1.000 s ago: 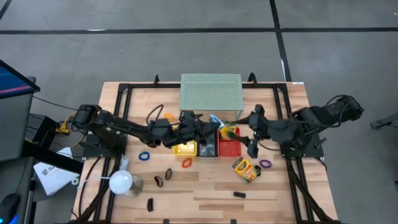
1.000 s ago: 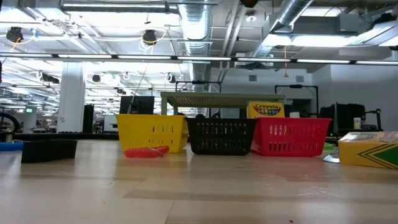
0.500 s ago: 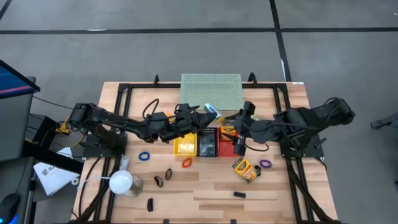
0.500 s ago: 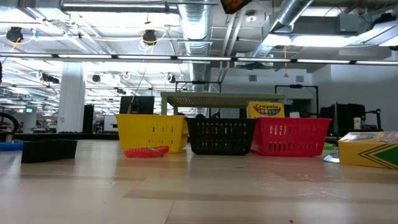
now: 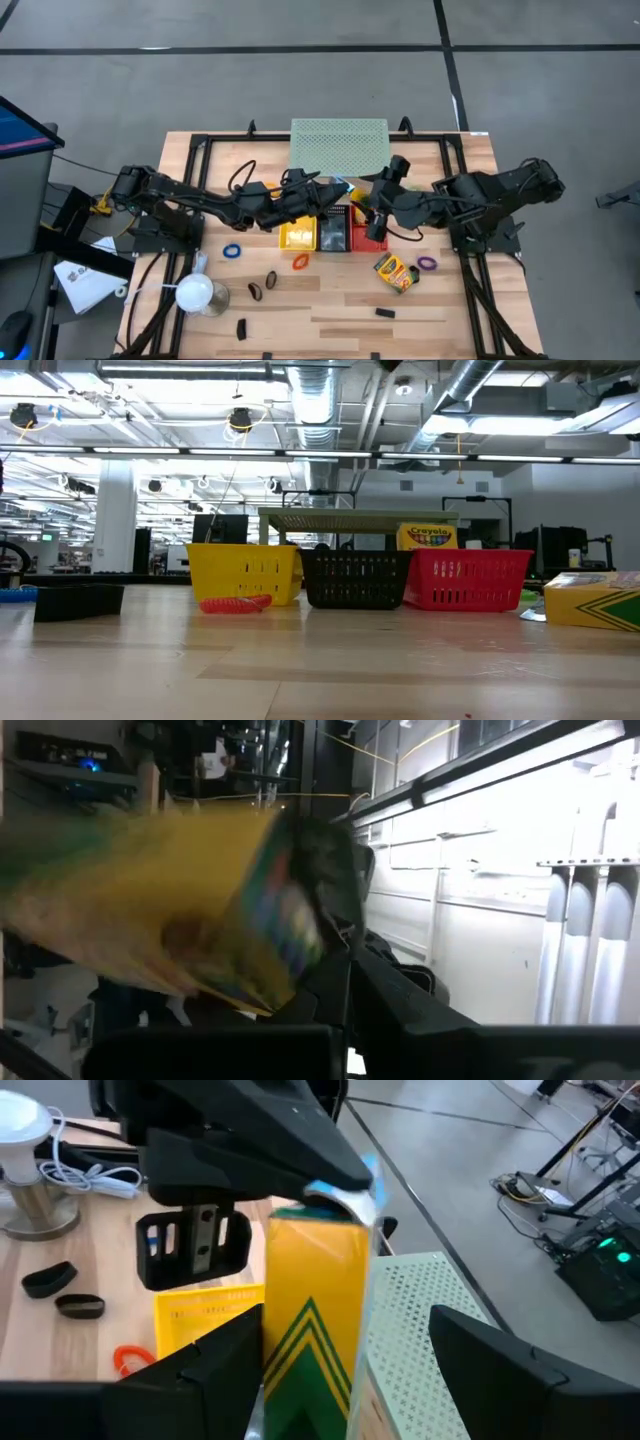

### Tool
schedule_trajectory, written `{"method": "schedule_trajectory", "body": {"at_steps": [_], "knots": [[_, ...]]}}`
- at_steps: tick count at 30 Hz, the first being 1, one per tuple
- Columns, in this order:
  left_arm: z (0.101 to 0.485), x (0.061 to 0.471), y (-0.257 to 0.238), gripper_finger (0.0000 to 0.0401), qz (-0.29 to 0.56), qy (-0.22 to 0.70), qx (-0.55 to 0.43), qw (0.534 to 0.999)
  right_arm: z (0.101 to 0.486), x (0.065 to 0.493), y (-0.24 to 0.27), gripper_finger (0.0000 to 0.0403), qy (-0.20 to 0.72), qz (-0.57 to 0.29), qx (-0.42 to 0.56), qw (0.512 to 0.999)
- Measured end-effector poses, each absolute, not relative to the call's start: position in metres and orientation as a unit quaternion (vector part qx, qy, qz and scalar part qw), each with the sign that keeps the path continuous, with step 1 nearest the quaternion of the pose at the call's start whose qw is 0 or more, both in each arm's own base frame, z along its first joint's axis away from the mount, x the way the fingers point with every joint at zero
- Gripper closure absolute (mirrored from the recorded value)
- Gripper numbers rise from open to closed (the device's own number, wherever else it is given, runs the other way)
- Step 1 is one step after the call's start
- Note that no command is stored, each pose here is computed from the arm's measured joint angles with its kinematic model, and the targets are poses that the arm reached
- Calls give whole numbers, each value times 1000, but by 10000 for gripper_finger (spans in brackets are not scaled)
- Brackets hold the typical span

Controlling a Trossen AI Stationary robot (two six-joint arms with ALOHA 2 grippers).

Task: Pick & Place Office Desk Supplies
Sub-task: Put the crayons box into the red bin

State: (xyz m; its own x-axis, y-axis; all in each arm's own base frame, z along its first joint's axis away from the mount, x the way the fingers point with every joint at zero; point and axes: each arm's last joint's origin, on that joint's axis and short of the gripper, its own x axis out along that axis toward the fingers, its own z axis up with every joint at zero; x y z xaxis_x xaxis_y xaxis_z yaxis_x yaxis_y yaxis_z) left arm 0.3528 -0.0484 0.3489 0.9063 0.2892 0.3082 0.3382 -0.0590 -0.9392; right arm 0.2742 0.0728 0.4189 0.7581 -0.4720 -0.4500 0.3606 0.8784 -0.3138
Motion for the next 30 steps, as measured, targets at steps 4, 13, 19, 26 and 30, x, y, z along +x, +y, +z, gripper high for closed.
{"method": "schedule_trajectory", "body": {"at_steps": [4,13,19,26,30], "knots": [[349,353,-48,401,-17,-219,-730,648,418,276,69,132,267,-230,-103,930],[350,352,-48,401,-20,-221,-730,646,406,292,67,132,288,-234,-119,921],[350,352,-48,401,-24,-223,-731,644,408,293,68,142,277,-237,-115,924],[351,352,-48,401,-25,-225,-731,644,407,293,68,212,278,-234,-115,924],[351,352,-48,401,-27,-227,-730,644,408,294,70,265,276,-226,-126,926]]}}
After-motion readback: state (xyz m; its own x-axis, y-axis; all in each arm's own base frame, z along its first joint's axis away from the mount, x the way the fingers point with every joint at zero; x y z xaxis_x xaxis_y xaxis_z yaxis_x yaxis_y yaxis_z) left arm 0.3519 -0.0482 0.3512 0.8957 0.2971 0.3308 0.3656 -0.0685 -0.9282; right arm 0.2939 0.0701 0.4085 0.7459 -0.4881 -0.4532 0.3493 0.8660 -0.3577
